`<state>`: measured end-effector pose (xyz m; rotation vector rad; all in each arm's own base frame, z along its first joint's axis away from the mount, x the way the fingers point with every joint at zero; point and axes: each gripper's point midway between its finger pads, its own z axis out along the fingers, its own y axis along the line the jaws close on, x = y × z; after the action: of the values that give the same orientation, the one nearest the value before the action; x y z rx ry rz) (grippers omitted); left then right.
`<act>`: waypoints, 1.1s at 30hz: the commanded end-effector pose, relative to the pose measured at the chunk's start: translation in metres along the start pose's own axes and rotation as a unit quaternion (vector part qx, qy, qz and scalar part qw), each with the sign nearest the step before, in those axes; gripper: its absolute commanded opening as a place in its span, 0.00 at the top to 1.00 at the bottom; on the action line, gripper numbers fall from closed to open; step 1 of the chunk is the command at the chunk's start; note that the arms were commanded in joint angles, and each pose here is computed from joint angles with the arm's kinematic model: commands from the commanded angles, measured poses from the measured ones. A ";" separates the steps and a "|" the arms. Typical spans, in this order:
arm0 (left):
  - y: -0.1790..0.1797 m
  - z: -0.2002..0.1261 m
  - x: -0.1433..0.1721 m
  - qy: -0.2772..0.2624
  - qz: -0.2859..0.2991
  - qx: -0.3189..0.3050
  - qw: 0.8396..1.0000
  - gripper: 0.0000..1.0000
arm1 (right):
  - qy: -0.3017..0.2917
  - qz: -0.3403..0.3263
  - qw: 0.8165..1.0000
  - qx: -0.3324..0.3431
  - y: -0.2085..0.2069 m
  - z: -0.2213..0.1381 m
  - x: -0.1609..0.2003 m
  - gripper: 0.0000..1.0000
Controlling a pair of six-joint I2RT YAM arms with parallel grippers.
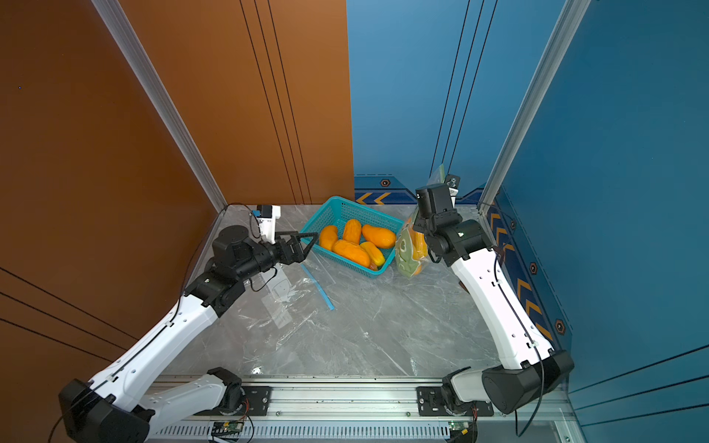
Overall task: Place the mango in a zip-top bag and seal the zipper
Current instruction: Place the zipper food storage bag at the center of the board.
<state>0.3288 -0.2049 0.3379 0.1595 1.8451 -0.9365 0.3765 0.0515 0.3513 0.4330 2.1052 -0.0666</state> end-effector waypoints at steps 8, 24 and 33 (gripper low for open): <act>0.004 0.005 0.007 0.003 -0.005 0.002 1.000 0.02 | -0.020 0.046 0.999 -0.015 -0.003 -0.009 -0.011 1.00; 0.085 0.031 0.019 0.017 -0.070 -0.121 0.990 0.02 | -0.061 0.072 0.995 -0.014 -0.027 -0.045 -0.025 1.00; 0.095 0.025 0.026 0.015 -0.076 -0.132 0.988 0.02 | -0.020 0.063 0.998 -0.018 0.000 0.000 -0.008 1.00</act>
<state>0.3829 -0.1728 0.2637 -0.0970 2.0220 -0.8008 0.3664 0.0440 0.3629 0.5075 2.0466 0.0056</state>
